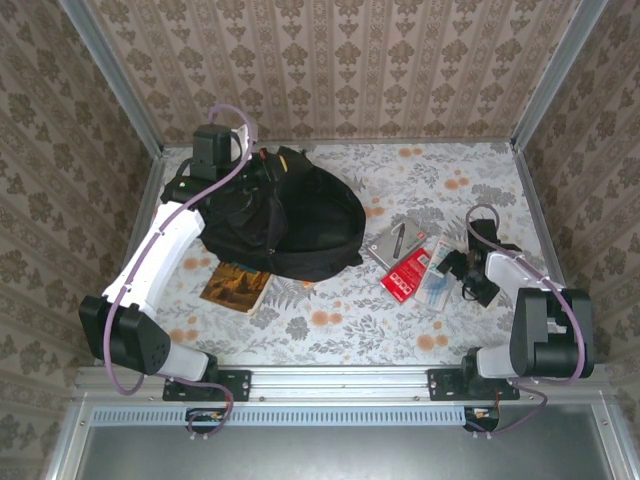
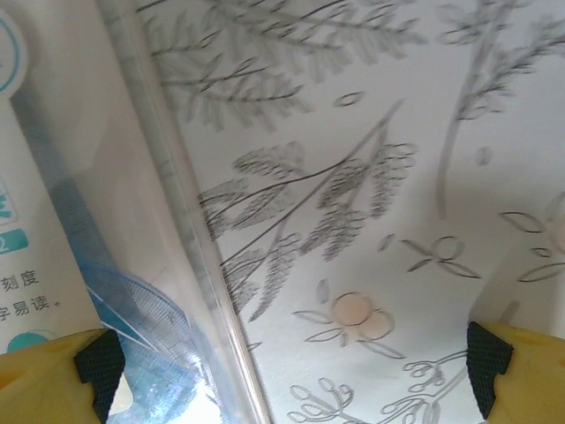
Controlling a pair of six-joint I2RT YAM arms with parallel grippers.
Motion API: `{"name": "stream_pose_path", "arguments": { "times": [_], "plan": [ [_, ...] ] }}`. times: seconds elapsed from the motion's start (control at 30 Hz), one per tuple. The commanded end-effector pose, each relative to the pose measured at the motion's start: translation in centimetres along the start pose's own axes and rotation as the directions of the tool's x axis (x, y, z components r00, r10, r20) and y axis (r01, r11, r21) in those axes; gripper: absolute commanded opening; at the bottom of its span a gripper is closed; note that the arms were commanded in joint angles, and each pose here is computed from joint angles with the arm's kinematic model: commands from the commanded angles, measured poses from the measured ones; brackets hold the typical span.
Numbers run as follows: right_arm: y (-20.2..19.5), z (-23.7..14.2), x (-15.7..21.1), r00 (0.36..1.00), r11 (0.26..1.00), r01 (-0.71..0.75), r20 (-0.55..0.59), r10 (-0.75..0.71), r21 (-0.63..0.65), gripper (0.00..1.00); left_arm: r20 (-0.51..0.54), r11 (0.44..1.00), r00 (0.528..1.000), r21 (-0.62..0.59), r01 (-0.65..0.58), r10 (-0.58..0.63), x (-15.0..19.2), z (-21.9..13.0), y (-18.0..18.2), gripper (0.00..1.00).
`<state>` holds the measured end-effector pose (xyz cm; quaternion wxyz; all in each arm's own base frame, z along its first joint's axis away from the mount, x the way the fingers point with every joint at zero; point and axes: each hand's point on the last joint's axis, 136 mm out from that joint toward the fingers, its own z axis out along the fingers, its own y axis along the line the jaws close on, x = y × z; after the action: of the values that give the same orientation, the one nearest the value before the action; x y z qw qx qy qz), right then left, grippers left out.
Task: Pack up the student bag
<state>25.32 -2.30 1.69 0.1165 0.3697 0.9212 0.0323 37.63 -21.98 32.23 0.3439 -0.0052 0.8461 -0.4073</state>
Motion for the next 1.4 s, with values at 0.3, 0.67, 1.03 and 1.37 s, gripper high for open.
{"name": "stream_pose_path", "arguments": {
  "times": [0.3, 0.67, 1.03, 1.37],
  "plan": [
    [8.1, -4.1, 4.2, 0.980, 0.881, 0.151, -0.051, -0.194, -0.448, 0.99, 0.051, 0.998, 0.998, 0.053, -0.028, 0.025, -1.3, -0.8, -1.3, 0.00],
    [5.5, -2.4, -1.4, 1.000, 0.951, 0.013, 0.003, -0.013, -0.310, 1.00, 0.057, 0.998, 0.998, 0.059, -0.034, 0.030, -1.3, -1.1, -1.5, 0.00],
    [10.7, -0.8, -0.6, 0.985, 0.874, -0.051, -0.171, -0.037, -0.483, 1.00, 0.060, 0.998, 0.998, 0.062, -0.034, 0.030, -1.3, -1.2, -1.6, 0.00],
    [14.8, -3.4, 3.9, 0.966, 0.786, -0.019, -0.216, -0.146, -0.617, 1.00, 0.058, 0.998, 0.998, 0.060, -0.032, 0.028, -1.3, -1.1, -1.5, 0.00]
  ]
}}
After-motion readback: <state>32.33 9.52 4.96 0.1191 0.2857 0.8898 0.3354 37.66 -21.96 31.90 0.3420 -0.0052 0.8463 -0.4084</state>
